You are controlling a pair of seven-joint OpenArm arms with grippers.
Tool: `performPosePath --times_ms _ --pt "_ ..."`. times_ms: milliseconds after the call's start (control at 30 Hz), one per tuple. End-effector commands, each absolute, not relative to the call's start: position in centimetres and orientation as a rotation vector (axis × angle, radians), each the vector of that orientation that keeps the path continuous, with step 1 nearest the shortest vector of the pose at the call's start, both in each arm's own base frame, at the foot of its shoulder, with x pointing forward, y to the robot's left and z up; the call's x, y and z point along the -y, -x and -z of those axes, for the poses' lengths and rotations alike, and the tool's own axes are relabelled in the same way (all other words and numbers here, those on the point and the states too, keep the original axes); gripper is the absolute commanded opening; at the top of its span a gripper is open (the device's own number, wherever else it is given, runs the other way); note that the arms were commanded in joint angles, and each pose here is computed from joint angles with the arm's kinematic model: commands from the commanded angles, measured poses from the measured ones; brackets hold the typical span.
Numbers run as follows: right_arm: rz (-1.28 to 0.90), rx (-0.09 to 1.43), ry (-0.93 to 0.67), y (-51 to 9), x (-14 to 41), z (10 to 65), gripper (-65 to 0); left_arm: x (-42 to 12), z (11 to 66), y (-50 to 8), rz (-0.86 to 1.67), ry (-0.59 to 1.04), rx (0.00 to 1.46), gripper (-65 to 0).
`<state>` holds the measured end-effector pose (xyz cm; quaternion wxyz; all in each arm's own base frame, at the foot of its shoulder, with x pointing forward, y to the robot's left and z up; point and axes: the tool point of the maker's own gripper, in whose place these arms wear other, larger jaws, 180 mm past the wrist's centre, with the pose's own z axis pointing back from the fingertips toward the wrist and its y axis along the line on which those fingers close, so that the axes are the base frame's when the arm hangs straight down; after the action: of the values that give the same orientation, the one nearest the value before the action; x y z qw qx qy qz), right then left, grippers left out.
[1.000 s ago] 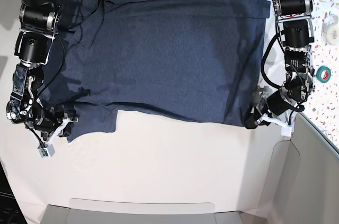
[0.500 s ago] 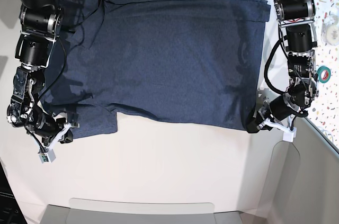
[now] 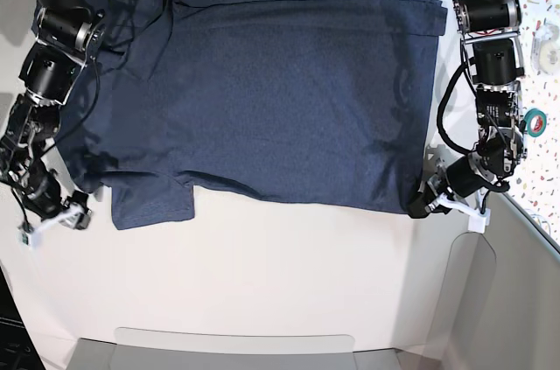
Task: Layout the t-shirt on the table in an organized manner, then fold the t-shirt properly
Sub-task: 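Slide both grippers outward along the shirt edges to stretch it wide, then grasp the shirt side edge with both grippers near the sleeve and hem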
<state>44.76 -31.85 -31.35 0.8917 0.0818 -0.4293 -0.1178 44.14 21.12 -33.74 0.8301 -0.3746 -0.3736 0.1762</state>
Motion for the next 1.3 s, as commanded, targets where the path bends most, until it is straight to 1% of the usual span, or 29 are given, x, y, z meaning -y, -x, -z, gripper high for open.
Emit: performPosePath --times_ms 0,133,300,467,767,833,1100,1167,1267 --pt "0.255 0.972 -0.192 -46.1 32.1 28.9 -27.5 -22.5 31.2 -45.4 -0.357 0.791 0.868 -65.0" --pt "0.303 0.933 -0.217 -45.3 32.5 30.7 -27.4 -22.5 31.1 -45.4 -0.357 0.789 0.869 -65.0" --pt "0.325 0.856 -0.276 -45.0 30.9 33.7 -27.4 -22.6 31.1 -45.3 -0.356 0.788 0.868 -65.0" --pt "0.315 0.867 -0.314 -46.0 29.0 33.3 -27.4 -22.6 31.1 -45.3 -0.356 0.788 0.868 -65.0" --pt "0.301 0.941 -0.329 -48.4 28.8 29.7 -27.5 -22.6 31.1 -45.3 -0.356 0.788 0.868 -65.0" --pt "0.301 0.941 -0.336 -48.6 28.5 29.6 -27.5 -22.6 31.2 -45.3 -0.357 0.788 0.867 -65.0" --pt "0.298 0.891 -0.41 -48.6 24.4 32.0 -27.5 -22.6 31.2 -45.3 -0.357 0.788 0.867 -65.0" --pt "0.312 0.884 -0.418 -48.5 24.2 32.7 -27.5 -22.6 31.2 -45.3 -0.357 0.788 0.867 -65.0" --pt "0.339 0.915 -0.406 -48.3 24.8 33.6 -27.5 -22.6 31.2 -45.3 -0.357 0.788 0.867 -65.0"
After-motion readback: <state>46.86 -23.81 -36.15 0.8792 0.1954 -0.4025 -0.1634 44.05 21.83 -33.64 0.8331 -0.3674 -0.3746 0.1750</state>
